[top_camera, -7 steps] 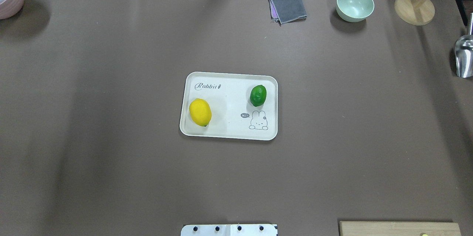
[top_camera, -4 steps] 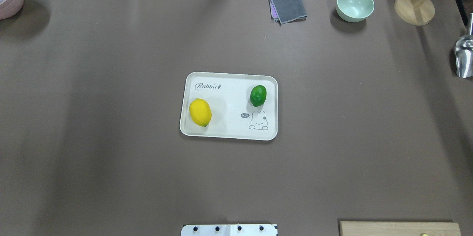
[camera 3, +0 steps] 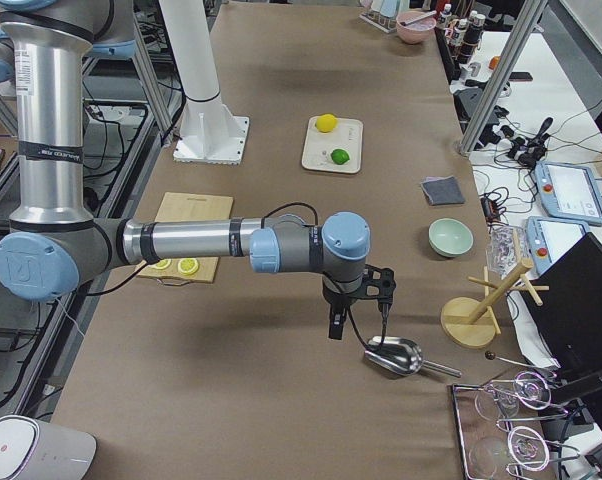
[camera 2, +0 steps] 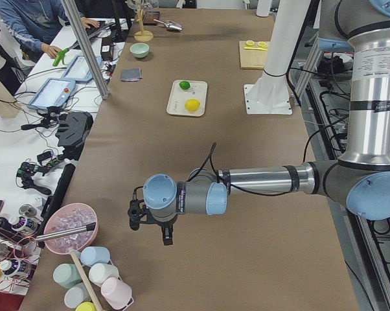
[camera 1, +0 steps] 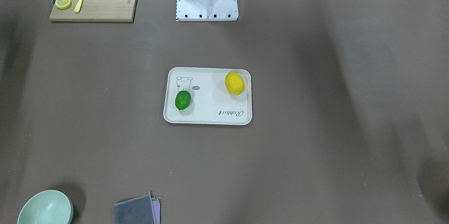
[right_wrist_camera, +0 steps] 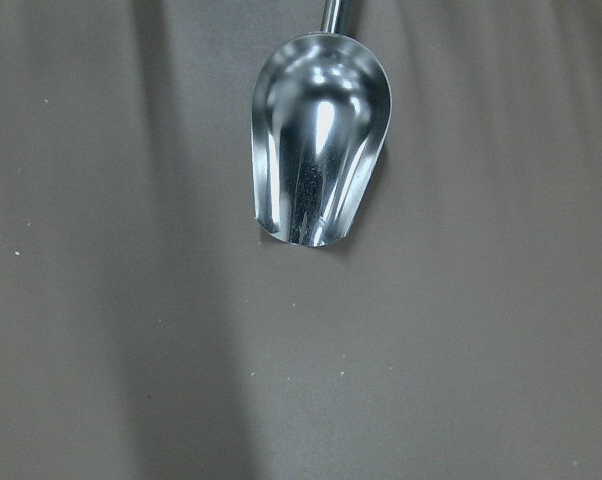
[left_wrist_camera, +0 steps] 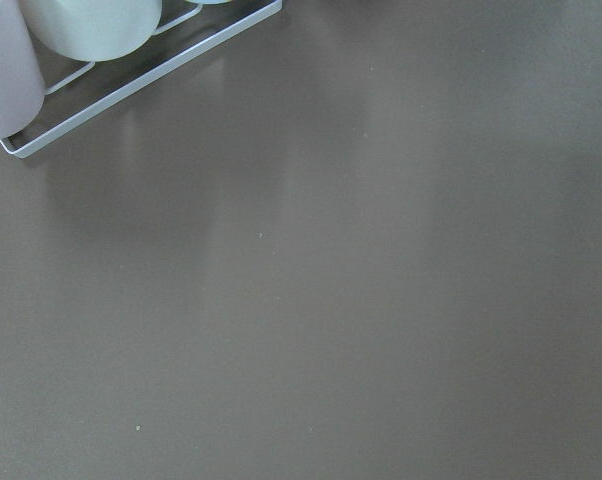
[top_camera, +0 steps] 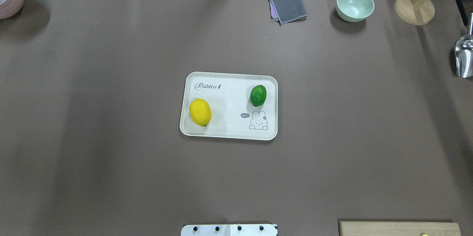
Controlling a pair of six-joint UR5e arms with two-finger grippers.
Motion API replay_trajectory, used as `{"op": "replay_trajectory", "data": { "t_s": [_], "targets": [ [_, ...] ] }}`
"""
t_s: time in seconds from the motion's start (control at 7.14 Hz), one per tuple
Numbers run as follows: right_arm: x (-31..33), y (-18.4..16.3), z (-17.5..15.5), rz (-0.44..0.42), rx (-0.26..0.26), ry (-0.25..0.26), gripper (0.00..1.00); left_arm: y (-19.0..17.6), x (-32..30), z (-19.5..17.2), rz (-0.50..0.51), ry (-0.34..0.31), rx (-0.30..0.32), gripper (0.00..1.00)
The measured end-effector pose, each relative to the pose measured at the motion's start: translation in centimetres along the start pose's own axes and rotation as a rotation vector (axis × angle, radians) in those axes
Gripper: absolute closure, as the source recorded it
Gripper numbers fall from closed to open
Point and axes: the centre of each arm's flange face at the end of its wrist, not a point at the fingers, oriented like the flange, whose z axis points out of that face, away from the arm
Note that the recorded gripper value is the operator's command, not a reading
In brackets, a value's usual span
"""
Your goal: Place all lemons on tray
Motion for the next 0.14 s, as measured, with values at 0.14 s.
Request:
{"op": "replay_trajectory", "data": {
  "t_s": [0.14],
  "targets": [
    [0.05,0.36,0.00,0.001,-0.001,0.000,0.01,0.04,-0.11,-0.08,-0.001,-0.001,-0.005,0.02]
  ]
}}
